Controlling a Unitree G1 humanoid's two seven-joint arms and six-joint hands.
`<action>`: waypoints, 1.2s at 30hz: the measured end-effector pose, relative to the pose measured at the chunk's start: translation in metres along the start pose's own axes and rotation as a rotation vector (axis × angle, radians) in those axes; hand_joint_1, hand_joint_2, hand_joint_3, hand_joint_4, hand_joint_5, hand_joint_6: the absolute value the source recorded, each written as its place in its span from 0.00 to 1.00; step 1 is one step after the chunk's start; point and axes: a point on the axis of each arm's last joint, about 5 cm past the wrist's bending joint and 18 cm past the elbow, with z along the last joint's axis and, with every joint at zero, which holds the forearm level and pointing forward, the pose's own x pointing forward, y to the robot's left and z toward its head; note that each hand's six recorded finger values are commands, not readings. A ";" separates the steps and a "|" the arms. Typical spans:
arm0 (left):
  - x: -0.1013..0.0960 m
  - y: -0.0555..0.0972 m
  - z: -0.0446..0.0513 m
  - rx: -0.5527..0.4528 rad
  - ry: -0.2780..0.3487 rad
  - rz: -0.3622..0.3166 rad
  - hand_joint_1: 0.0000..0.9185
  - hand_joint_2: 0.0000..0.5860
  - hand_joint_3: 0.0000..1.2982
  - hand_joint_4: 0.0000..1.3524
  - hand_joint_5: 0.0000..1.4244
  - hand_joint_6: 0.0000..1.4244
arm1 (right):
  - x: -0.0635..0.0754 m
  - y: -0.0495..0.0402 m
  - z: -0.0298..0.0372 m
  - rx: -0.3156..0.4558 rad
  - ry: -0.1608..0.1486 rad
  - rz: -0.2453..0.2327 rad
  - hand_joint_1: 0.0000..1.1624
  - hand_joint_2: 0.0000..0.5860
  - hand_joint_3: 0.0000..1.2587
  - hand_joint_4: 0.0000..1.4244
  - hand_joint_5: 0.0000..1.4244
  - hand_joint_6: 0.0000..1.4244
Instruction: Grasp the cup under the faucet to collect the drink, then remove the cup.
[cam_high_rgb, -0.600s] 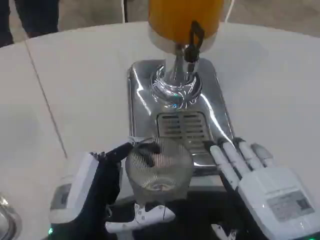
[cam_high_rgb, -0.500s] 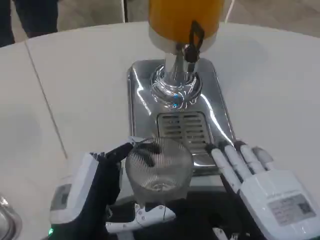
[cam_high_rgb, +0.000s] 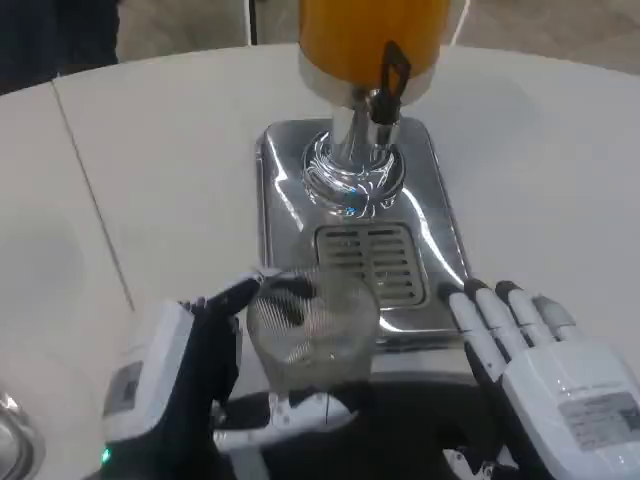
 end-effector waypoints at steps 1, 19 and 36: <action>0.003 -0.002 -0.0010 -0.003 0.003 0.007 0.70 0.05 0.88 0.87 1.00 1.00 | -0.001 0.0005 0.0005 -0.002 0.005 0.002 0.54 0.80 0.00 0.00 0.00 0.03; 0.073 -0.052 -0.0030 -0.008 -0.036 0.057 0.69 0.05 0.88 0.87 1.00 1.00 | -0.002 -0.0016 0.0133 -0.018 0.072 -0.020 0.55 0.81 0.00 0.00 0.00 0.03; 0.123 -0.081 -0.0100 0.029 0.001 0.092 0.70 0.05 0.88 0.85 1.00 1.00 | 0.007 -0.0087 0.0118 -0.009 0.098 -0.015 0.56 0.81 0.00 0.00 0.00 0.03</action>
